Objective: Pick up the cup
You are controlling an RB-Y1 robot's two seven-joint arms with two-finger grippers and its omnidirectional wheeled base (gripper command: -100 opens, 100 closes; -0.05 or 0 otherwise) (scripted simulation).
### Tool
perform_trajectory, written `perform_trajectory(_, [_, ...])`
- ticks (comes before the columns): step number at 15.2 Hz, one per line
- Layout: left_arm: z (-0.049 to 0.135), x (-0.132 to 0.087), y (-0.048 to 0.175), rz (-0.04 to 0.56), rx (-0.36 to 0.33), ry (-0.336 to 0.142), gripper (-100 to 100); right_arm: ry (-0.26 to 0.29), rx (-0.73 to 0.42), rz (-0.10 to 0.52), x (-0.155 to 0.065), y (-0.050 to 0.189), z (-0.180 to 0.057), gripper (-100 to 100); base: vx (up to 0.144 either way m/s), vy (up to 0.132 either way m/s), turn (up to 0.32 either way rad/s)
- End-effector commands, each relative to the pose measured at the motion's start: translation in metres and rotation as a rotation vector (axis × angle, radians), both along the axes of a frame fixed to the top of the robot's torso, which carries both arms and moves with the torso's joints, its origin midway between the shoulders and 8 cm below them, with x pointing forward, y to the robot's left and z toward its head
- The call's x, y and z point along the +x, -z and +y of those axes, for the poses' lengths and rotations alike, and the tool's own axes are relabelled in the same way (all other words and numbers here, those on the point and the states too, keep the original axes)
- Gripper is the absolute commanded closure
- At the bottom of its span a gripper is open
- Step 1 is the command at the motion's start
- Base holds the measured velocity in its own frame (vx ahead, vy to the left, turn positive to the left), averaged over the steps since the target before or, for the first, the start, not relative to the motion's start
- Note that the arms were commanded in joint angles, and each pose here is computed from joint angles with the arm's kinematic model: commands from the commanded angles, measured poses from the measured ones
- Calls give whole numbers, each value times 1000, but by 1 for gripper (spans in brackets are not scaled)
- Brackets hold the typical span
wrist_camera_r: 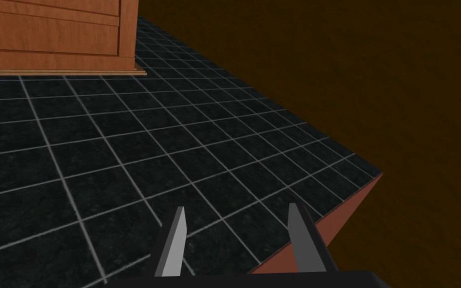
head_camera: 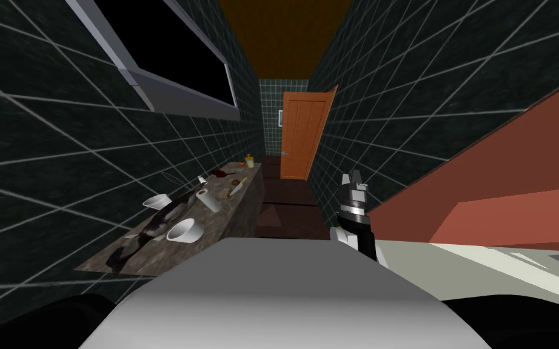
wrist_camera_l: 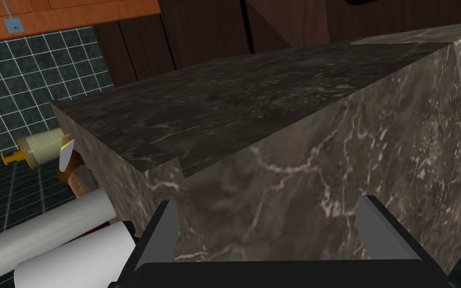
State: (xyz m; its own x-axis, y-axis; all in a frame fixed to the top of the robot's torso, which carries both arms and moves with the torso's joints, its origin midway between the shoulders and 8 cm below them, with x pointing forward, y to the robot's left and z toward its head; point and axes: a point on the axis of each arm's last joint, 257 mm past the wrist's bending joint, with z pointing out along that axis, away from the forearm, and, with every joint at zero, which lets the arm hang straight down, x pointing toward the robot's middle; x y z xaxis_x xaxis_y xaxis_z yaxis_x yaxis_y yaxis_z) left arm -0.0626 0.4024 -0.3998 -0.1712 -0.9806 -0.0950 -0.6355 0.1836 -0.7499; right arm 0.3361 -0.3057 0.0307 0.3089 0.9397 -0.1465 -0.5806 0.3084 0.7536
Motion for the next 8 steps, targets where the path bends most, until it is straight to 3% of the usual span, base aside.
perform_trajectory(1, [7, -37, -3, 77, 2, -15, -100, 0, 0, 0, 0, 0, 0, 0, 284, -26, -14])
perform_trajectory(2, [7, -40, -3, 83, 2, -17, -100, 0, 0, 0, 0, 0, 0, 0, 202, 0, 7])
perform_trajectory(3, [18, -73, -8, 150, 3, -26, -100, 0, 0, 0, 0, 0, 0, 0, 221, 11, -14])
perform_trajectory(4, [18, -82, -10, 165, 3, -32, -100, 0, 0, 0, 0, 0, 0, 0, 226, 13, -15])
perform_trajectory(8, [37, -157, -34, 318, 7, -59, -100, 0, 0, 0, 0, 0, 0, 0, 288, 0, -14])
